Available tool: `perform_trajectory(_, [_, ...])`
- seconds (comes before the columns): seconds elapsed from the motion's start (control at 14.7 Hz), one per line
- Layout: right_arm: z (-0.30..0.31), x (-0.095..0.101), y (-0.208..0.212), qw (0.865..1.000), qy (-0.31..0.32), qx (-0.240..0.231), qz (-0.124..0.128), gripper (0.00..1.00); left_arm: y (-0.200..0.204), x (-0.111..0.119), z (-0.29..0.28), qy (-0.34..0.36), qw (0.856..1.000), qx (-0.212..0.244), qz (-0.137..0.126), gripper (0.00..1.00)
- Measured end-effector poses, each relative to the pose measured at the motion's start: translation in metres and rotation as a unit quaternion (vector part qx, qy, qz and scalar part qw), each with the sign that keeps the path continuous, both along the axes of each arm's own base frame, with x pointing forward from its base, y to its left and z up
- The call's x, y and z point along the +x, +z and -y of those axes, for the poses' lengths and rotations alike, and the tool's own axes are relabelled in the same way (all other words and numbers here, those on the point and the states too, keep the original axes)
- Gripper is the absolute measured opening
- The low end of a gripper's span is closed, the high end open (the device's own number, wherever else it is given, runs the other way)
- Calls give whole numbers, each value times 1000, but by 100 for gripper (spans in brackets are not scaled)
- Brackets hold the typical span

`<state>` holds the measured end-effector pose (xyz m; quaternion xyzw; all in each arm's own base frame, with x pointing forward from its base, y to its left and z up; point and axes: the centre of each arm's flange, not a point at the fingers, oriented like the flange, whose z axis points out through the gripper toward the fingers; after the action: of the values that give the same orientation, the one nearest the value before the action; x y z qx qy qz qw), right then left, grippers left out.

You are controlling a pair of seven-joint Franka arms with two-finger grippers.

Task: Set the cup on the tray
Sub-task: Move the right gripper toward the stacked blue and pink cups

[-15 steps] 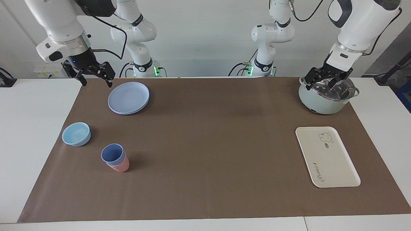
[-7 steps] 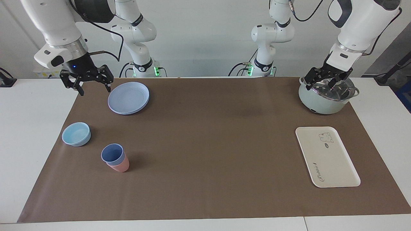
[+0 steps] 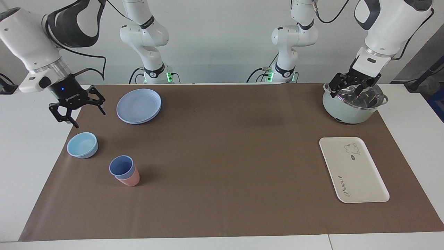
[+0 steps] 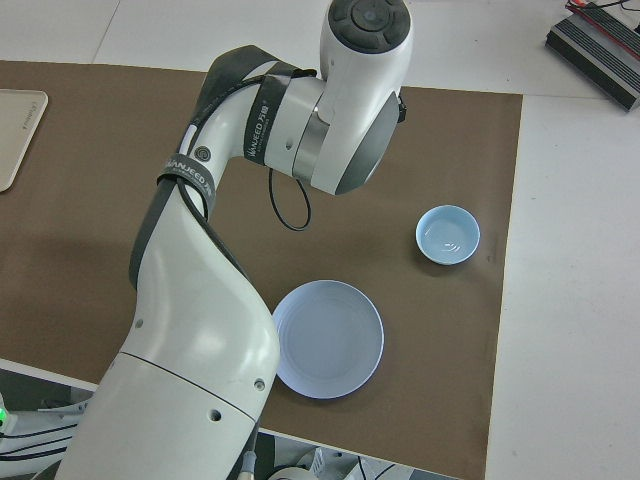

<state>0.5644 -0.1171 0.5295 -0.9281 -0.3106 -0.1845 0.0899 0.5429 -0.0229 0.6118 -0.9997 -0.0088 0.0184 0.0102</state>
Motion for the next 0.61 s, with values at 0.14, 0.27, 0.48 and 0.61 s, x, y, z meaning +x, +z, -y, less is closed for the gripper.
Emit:
perform_trajectory(0.14, [20, 2, -36, 998, 50, 29, 34, 100, 0, 0, 0, 0, 1000, 0, 0, 100])
perform_trajectory(0.27, [42, 7, -77, 992, 81, 66, 67, 100, 0, 0, 0, 0, 1000, 0, 0, 100])
perform_trajectory(0.48, [57, 15, -129, 987, 77, 112, 82, 100, 0, 0, 0, 0, 1000, 0, 0, 100])
perform_trajectory(0.61, [53, 20, -148, 984, 77, 133, 88, 100, 0, 0, 0, 0, 1000, 0, 0, 100])
